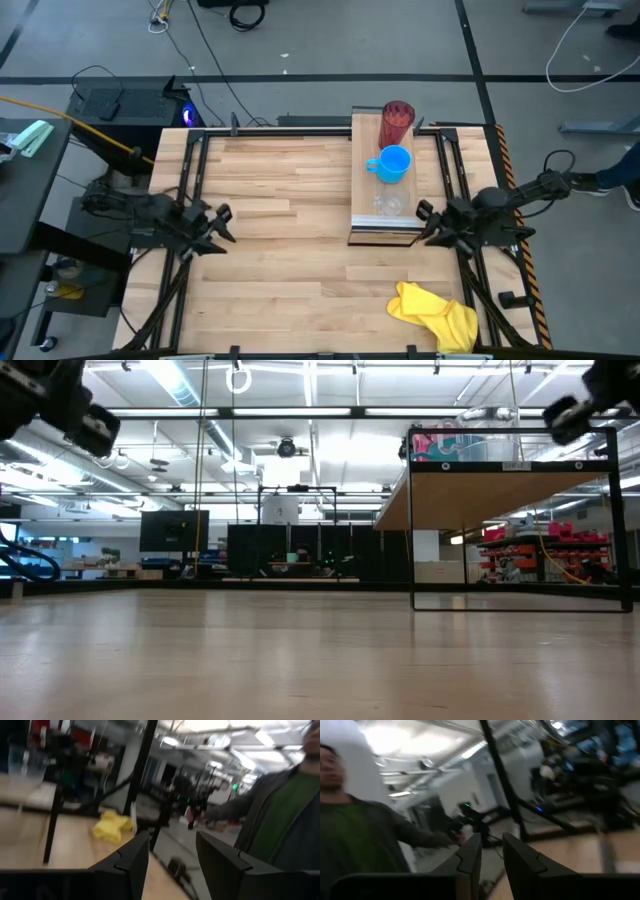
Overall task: Stack small to large cups/mugs on shelf
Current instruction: Return to home position
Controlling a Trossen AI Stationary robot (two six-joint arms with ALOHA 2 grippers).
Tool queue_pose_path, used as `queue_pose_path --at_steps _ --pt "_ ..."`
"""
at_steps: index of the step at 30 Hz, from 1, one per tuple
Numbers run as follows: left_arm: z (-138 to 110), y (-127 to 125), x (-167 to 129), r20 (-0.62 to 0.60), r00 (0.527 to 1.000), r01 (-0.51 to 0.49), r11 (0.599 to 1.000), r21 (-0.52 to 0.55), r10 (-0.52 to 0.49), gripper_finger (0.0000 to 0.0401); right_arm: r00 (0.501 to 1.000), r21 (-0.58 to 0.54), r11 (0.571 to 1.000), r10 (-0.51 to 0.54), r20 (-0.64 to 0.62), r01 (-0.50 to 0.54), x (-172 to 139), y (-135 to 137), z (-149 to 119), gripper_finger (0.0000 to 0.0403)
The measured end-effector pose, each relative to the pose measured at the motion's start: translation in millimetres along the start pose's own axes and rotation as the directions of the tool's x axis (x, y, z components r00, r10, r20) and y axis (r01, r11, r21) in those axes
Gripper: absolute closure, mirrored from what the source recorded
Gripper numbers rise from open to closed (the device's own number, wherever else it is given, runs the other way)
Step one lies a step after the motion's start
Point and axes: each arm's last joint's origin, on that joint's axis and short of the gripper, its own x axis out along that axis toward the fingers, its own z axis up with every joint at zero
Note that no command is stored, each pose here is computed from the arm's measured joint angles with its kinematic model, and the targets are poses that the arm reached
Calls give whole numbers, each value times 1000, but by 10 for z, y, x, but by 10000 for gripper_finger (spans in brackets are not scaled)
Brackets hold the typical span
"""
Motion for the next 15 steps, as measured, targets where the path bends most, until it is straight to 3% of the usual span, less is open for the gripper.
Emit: queue_pose_path --at_steps 4,11,15 --pt "-73 28 -3 -74 997 -35 999 -12 34 229 996 -9 997 -73 -55 73 -3 -41 -65 318" --pt "-101 47 -7 -95 993 -75 997 -9 74 229 995 -71 995 -78 -62 74 -4 -45 -72 318" --pt "-121 66 -10 -107 987 -119 993 -8 118 229 995 -50 996 -79 -63 76 -4 -45 -74 318"
